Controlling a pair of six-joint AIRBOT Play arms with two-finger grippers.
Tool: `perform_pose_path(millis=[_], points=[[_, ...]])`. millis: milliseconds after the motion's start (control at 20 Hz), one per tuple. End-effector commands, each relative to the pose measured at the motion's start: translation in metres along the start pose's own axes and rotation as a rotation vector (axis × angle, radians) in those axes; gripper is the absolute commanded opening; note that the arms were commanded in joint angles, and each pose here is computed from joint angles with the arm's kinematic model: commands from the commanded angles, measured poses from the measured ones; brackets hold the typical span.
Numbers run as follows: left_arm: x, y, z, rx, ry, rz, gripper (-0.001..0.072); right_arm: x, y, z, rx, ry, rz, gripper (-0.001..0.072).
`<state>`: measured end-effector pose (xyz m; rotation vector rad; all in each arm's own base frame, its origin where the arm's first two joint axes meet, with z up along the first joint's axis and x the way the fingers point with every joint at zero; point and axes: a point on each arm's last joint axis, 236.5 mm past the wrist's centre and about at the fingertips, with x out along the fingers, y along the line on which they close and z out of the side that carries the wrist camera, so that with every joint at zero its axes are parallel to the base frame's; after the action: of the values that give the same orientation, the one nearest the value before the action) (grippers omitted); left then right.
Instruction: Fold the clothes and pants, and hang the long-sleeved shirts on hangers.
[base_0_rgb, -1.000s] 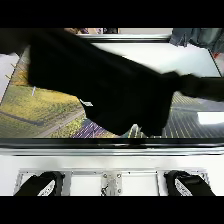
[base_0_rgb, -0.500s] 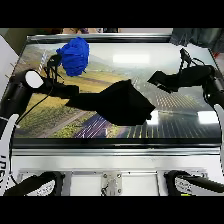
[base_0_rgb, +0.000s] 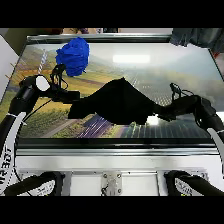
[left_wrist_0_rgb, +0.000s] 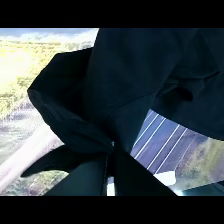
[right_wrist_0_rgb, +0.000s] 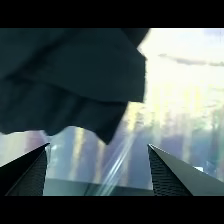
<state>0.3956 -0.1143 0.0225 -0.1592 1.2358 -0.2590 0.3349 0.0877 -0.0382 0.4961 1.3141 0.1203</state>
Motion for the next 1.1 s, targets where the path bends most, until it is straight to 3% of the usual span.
perform_pose_path(millis=[0,300,800,850,900,950,1000,1050], points=[[0.001,0.0,-0.001,-0.001,0.006,0.0,0.0008,0.017,-0.005,0.007,0.06,-0.07,0.021,0.065],[0.001,0.0,-0.001,-0.001,0.006,0.0,0.0009,0.045,-0.002,0.027,0.187,-0.111,0.077,0.065],[0.001,0.0,0.001,-0.001,-0.003,0.001,0.0009,0.054,-0.003,0.034,0.181,-0.143,0.067,0.0647],[0.001,0.0,0.001,-0.001,-0.003,0.001,0.0009,0.054,-0.002,0.033,0.179,-0.141,0.067,0.0513],[0.001,0.0,0.001,-0.001,-0.003,0.001,0.0008,0.054,-0.002,0.033,0.175,-0.138,0.068,0.0267],[0.001,0.001,0.001,-0.003,-0.002,0.002,0.0009,0.051,-0.001,0.034,0.16,-0.141,0.07,0.0074],[0.0,0.003,0.001,-0.004,-0.001,0.004,0.0008,0.044,0.002,0.035,0.137,-0.144,0.069,0.0012],[-0.002,0.007,0.002,-0.009,-0.01,0.011,0.0008,0.033,0.006,0.04,0.107,-0.151,0.068,0.0014]])
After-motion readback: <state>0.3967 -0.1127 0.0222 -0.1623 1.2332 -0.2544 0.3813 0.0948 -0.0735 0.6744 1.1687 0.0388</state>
